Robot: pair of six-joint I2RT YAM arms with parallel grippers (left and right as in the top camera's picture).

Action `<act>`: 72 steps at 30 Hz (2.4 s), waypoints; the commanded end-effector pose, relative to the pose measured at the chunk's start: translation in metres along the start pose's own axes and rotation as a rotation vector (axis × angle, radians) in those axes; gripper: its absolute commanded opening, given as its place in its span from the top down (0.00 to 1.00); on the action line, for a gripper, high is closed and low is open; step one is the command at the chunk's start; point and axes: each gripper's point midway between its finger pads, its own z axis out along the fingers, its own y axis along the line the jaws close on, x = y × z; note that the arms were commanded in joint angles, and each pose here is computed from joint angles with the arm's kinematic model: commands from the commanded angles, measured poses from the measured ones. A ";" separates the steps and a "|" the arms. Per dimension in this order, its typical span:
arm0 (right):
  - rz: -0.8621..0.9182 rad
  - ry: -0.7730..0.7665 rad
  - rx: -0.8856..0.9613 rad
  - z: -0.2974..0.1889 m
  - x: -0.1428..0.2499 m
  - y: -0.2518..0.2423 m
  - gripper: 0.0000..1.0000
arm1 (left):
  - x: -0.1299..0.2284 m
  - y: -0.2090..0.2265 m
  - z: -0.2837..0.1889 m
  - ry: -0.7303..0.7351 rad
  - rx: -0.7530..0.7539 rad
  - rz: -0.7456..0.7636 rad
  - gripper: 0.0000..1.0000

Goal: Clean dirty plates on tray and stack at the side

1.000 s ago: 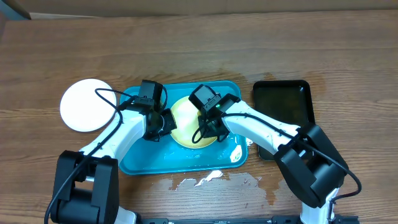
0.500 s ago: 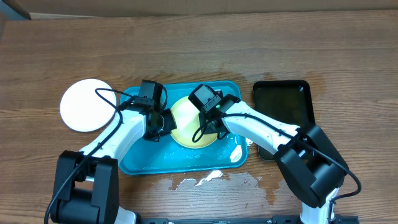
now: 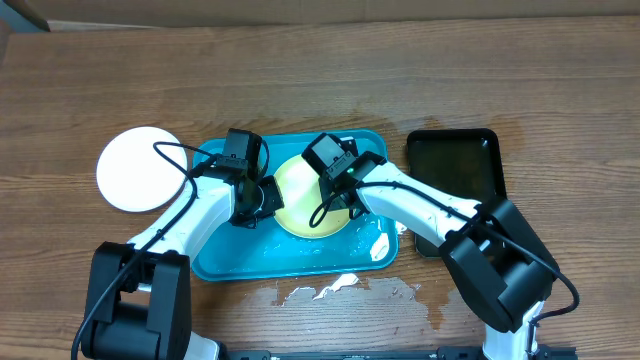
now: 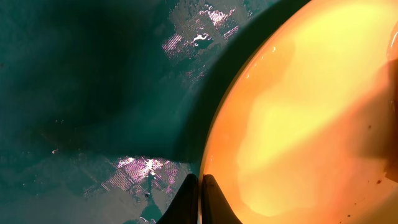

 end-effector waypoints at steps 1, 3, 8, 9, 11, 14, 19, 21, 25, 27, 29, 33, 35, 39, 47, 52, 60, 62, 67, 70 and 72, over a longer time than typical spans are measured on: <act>0.019 0.004 -0.032 0.006 -0.005 -0.004 0.96 | -0.004 0.003 -0.001 -0.005 -0.017 0.026 0.96; 0.018 0.011 -0.074 0.008 -0.008 0.000 0.96 | -0.003 0.003 -0.001 -0.003 -0.019 0.034 0.96; 0.060 0.041 -0.161 0.012 -0.013 0.001 0.96 | -0.002 0.005 -0.001 0.005 -0.023 0.038 0.96; 0.068 0.038 -0.166 0.013 -0.015 -0.001 0.96 | -0.001 0.005 -0.001 0.007 -0.024 0.038 0.96; 0.074 0.028 -0.168 0.013 -0.019 -0.004 0.96 | -0.001 0.005 -0.001 0.008 -0.025 0.038 0.96; 0.080 0.014 -0.173 0.014 -0.024 -0.004 0.96 | -0.001 0.005 -0.001 0.008 -0.025 0.037 0.96; 0.082 -0.006 -0.184 0.016 -0.029 -0.002 0.96 | -0.001 0.005 -0.001 0.008 -0.025 0.038 0.96; 0.082 -0.014 -0.187 0.018 -0.031 0.000 0.96 | -0.001 0.005 -0.001 0.008 -0.025 0.038 0.96; 0.082 -0.009 -0.204 0.025 -0.030 0.004 0.96 | -0.001 0.005 -0.001 0.008 -0.025 0.047 0.96; 0.081 0.003 -0.221 0.030 -0.028 0.007 0.96 | -0.001 0.005 -0.001 0.008 -0.025 0.053 0.96; 0.077 0.016 -0.249 0.034 -0.026 0.013 0.96 | -0.001 0.005 -0.001 0.008 -0.025 0.053 0.96; 0.036 0.008 -0.304 0.032 -0.028 0.022 0.96 | -0.001 0.005 -0.001 0.008 -0.024 0.056 0.96; 0.035 0.000 -0.314 0.032 -0.030 0.024 0.96 | -0.001 0.005 -0.001 0.008 -0.024 0.056 0.96; 0.023 -0.019 -0.346 0.030 -0.035 0.030 0.96 | -0.001 0.005 -0.001 0.008 -0.024 0.060 0.96; 0.031 -0.035 -0.366 0.029 -0.042 0.030 0.96 | -0.001 0.005 -0.001 0.008 -0.024 0.060 0.96; 0.053 -0.031 -0.414 0.027 -0.048 0.027 0.96 | -0.001 0.005 -0.001 0.008 -0.025 0.064 0.96; -0.008 -0.082 -0.581 0.012 -0.064 0.044 0.96 | -0.001 0.005 -0.001 0.008 -0.024 0.067 0.96; -0.036 -0.108 -0.575 0.012 -0.068 0.043 0.96 | -0.001 0.005 -0.001 0.008 -0.024 0.068 0.96; 0.016 -0.089 -0.385 0.029 -0.062 0.012 0.96 | -0.001 0.005 -0.001 0.008 -0.025 0.067 0.96; 0.104 -0.011 -0.290 0.037 -0.045 -0.006 0.96 | -0.001 0.005 -0.001 0.008 -0.024 0.067 0.96; 0.143 0.030 -0.275 0.038 -0.036 -0.009 0.96 | -0.001 0.005 -0.001 0.008 -0.024 0.067 0.96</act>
